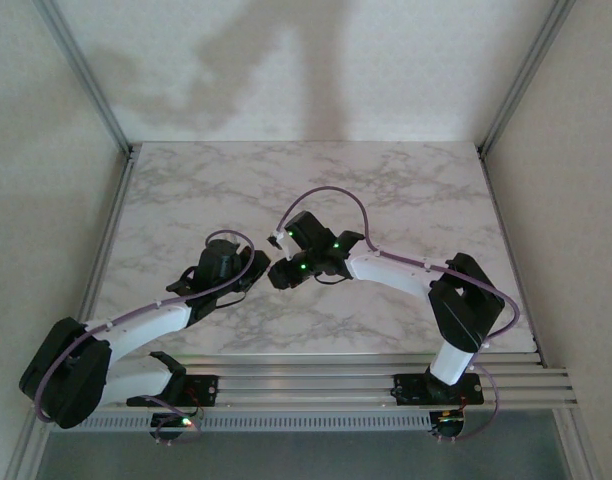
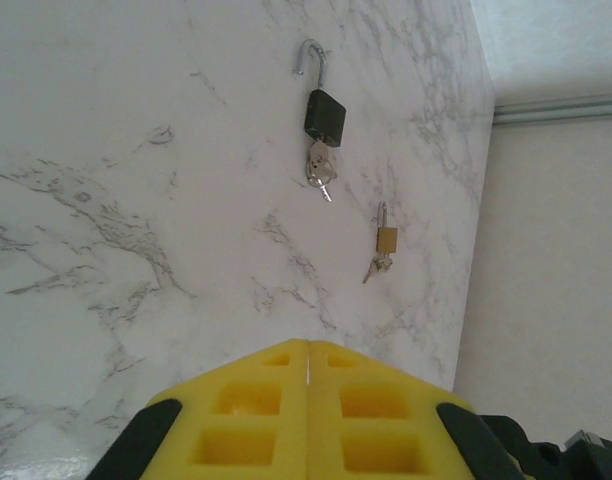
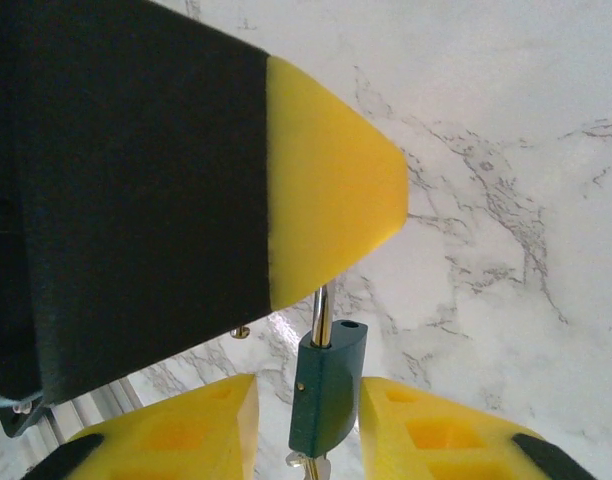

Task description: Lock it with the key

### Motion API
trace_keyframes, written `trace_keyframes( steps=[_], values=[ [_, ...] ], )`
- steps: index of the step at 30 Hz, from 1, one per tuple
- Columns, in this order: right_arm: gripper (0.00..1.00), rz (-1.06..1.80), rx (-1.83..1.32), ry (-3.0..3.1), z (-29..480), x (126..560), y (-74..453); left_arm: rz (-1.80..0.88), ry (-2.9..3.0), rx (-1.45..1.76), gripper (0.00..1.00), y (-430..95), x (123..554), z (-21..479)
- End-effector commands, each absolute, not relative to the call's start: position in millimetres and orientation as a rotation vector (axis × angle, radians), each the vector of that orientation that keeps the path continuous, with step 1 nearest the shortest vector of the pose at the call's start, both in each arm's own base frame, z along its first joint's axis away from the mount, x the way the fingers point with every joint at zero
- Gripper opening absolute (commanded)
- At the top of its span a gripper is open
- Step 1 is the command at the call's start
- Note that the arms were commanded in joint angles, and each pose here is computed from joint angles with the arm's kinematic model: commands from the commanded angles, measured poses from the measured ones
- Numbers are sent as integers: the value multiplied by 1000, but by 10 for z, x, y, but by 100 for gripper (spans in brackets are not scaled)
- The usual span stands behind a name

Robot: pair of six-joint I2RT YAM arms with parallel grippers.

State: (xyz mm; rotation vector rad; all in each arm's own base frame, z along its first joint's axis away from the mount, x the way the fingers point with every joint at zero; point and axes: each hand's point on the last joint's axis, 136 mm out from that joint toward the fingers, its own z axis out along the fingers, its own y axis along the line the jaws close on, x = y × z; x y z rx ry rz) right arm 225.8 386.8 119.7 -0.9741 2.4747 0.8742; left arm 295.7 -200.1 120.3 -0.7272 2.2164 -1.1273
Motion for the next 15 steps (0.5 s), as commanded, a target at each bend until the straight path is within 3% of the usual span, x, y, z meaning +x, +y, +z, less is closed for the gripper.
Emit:
trace_keyframes(
  steps=[1,15],
  values=[
    [29,880,-978,2467,1201,2239,3907,-1177,2183,-710,0,-2048,2932,1310],
    [13,870,-978,2455,1249,2241,3865,-1210,2157,-695,0,-2026,2868,1372]
  ],
)
